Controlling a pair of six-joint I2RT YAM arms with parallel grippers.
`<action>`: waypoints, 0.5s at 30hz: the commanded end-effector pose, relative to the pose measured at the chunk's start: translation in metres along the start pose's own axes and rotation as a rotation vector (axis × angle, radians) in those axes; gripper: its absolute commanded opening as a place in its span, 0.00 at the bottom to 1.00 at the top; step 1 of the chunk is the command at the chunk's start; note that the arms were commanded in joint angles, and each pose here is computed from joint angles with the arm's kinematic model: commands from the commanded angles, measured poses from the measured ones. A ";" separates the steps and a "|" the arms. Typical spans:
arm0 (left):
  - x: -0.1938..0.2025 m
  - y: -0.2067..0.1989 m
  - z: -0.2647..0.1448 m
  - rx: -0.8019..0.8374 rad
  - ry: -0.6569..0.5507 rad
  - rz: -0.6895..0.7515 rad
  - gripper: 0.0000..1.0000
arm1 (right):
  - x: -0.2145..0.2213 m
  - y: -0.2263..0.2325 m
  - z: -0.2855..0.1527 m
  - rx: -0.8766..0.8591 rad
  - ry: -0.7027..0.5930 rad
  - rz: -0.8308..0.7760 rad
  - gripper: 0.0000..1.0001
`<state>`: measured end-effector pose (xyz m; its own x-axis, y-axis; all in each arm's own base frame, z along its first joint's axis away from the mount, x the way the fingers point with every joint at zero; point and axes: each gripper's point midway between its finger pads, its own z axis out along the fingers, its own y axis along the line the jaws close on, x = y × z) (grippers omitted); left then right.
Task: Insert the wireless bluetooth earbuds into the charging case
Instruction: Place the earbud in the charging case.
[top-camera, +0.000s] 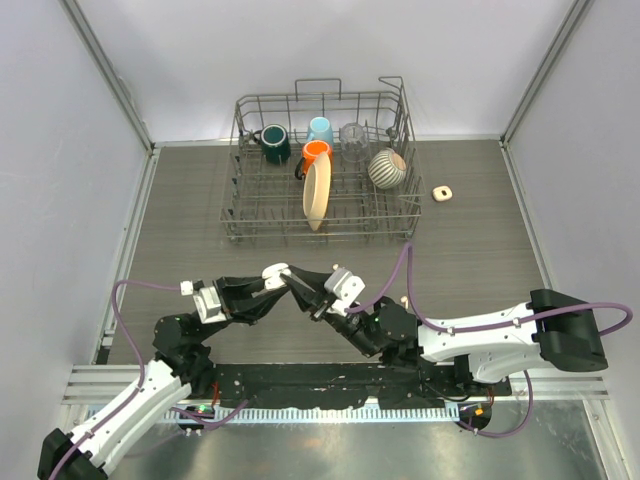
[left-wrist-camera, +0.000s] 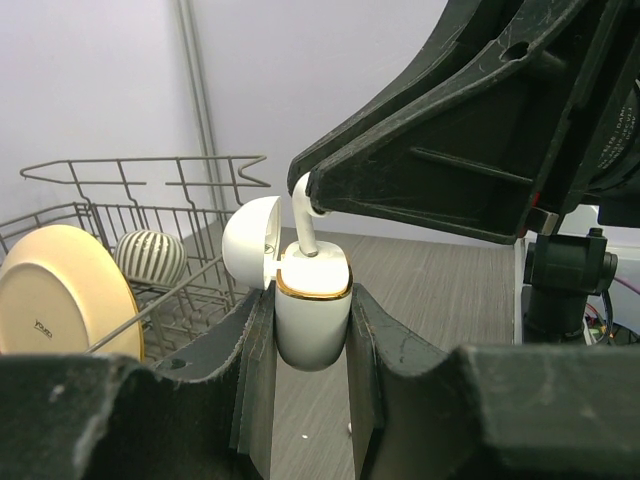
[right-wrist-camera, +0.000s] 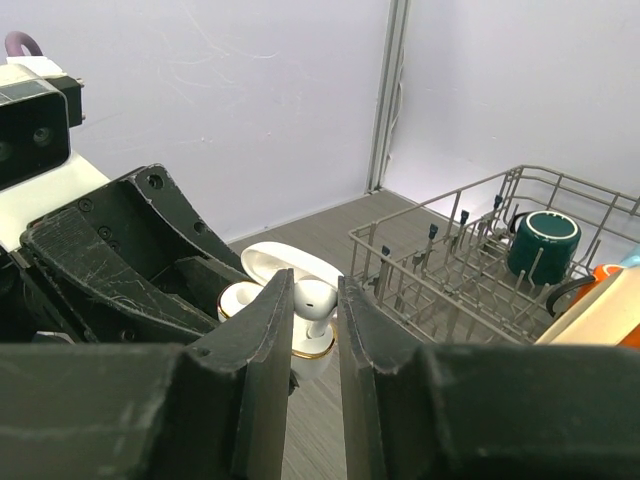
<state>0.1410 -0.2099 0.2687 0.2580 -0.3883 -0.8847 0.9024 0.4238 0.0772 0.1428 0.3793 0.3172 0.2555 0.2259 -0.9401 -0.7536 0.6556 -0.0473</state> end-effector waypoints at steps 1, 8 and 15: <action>-0.027 -0.007 0.005 0.042 -0.090 0.056 0.00 | -0.015 -0.011 0.001 0.053 -0.045 0.008 0.01; -0.031 -0.004 0.004 0.023 -0.107 0.058 0.00 | -0.005 -0.003 -0.002 0.008 -0.012 0.007 0.01; -0.037 0.001 0.002 -0.014 -0.133 0.058 0.00 | 0.008 0.002 -0.007 -0.034 0.029 -0.027 0.01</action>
<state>0.1406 -0.2092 0.2693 0.2604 -0.3916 -0.8825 0.9016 0.4257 0.0772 0.1403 0.3791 0.3145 0.2618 0.2168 -0.9405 -0.7625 0.6438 -0.0639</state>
